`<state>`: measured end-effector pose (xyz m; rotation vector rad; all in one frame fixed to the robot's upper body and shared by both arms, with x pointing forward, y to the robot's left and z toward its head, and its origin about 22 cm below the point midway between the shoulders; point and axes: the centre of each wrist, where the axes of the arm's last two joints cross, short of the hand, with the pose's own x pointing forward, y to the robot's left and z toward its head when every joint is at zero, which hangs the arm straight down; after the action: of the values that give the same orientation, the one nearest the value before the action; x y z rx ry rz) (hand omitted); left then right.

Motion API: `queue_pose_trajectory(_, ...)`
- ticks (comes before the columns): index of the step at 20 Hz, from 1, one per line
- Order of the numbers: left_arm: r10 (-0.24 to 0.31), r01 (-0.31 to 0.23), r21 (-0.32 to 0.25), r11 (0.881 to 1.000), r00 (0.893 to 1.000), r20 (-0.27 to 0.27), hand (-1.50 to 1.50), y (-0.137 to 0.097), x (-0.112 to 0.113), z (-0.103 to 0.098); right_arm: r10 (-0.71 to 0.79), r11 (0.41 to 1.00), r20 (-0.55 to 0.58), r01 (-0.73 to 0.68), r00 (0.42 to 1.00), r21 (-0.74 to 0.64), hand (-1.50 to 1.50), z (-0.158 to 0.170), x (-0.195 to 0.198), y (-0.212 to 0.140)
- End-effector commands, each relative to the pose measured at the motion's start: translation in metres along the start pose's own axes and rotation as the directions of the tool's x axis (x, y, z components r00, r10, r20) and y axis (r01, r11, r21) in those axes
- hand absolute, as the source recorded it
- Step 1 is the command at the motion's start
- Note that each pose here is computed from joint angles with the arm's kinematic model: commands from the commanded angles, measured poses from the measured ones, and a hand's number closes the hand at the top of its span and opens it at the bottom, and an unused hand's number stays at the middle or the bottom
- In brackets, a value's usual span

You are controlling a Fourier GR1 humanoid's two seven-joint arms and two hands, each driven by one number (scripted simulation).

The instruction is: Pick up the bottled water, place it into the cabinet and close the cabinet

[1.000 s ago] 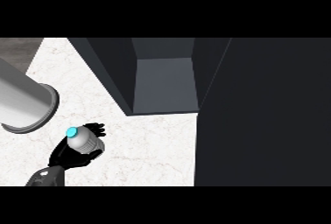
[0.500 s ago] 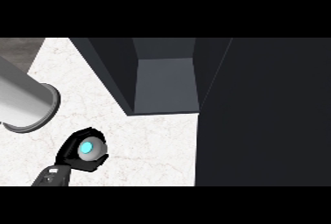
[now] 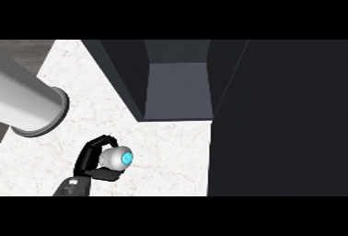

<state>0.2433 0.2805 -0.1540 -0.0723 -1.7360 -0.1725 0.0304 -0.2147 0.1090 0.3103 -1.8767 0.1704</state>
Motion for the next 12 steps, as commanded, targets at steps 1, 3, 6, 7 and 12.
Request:
queue_pose_trajectory(1, 0.053, -0.054, 0.055, 0.997, 0.998, 0.023, 1.5, -0.054, -0.016, 0.022, 0.032, 0.999, 0.031, -0.032, 0.999, 0.0, -1.5, -0.007, 0.032, -0.002)
queue_pose_trajectory(3, 0.033, -0.035, 0.043, 0.998, 0.998, 0.05, 1.5, -0.052, -0.008, 0.004, 0.024, 1.0, 0.033, -0.024, 0.999, -0.012, -1.5, -0.006, 0.044, -0.002)
queue_pose_trajectory(6, 0.101, -0.101, -0.008, 0.995, 0.994, 0.044, 1.5, -0.071, 0.009, -0.022, 0.014, 1.0, 0.038, -0.014, 0.999, -0.001, -1.5, -0.008, 0.029, -0.001)
queue_pose_trajectory(7, 0.107, -0.107, -0.005, 0.994, 0.993, 0.045, 1.5, -0.076, 0.011, -0.026, 0.023, 1.0, 0.029, -0.023, 0.999, 0.004, -1.5, -0.003, 0.031, -0.006)
queue_pose_trajectory(12, 0.137, -0.137, -0.018, 0.99, 0.989, 0.053, 1.5, -0.1, 0.04, -0.057, 0.018, 0.999, 0.037, -0.017, 0.999, -0.035, -1.5, -0.008, 0.04, 0.003)
